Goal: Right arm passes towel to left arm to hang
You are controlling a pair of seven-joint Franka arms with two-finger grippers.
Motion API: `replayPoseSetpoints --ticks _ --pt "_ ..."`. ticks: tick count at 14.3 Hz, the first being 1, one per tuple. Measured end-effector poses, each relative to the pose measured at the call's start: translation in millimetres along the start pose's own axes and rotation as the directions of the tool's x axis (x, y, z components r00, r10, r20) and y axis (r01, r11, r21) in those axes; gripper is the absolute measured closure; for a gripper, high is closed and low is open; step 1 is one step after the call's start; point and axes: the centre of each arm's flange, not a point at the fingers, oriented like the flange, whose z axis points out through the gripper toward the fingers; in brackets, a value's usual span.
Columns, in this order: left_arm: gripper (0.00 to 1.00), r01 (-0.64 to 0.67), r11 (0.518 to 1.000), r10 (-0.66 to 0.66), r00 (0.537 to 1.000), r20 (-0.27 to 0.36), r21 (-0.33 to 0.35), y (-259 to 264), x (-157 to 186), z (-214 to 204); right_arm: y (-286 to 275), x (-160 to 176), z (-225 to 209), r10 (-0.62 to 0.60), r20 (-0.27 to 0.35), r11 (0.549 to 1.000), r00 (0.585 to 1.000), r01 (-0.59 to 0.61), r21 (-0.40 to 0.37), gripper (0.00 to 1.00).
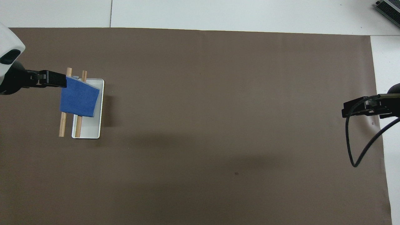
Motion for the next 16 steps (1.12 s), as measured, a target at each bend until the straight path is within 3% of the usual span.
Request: replayPoseSetpoints --ticks 6,16 --pt "0.00 -0.077 0.997 0.076 0.984 0.162 -0.002 -6 -17 -24 0 5 7 0.001 0.015 1.000 1.000 -0.001 0.000 0.00" --pt "0.00 -0.073 0.997 0.072 0.982 0.172 0.000 -15 -26 -36 2 4 4 0.003 0.009 1.000 1.000 -0.003 0.000 0.00"
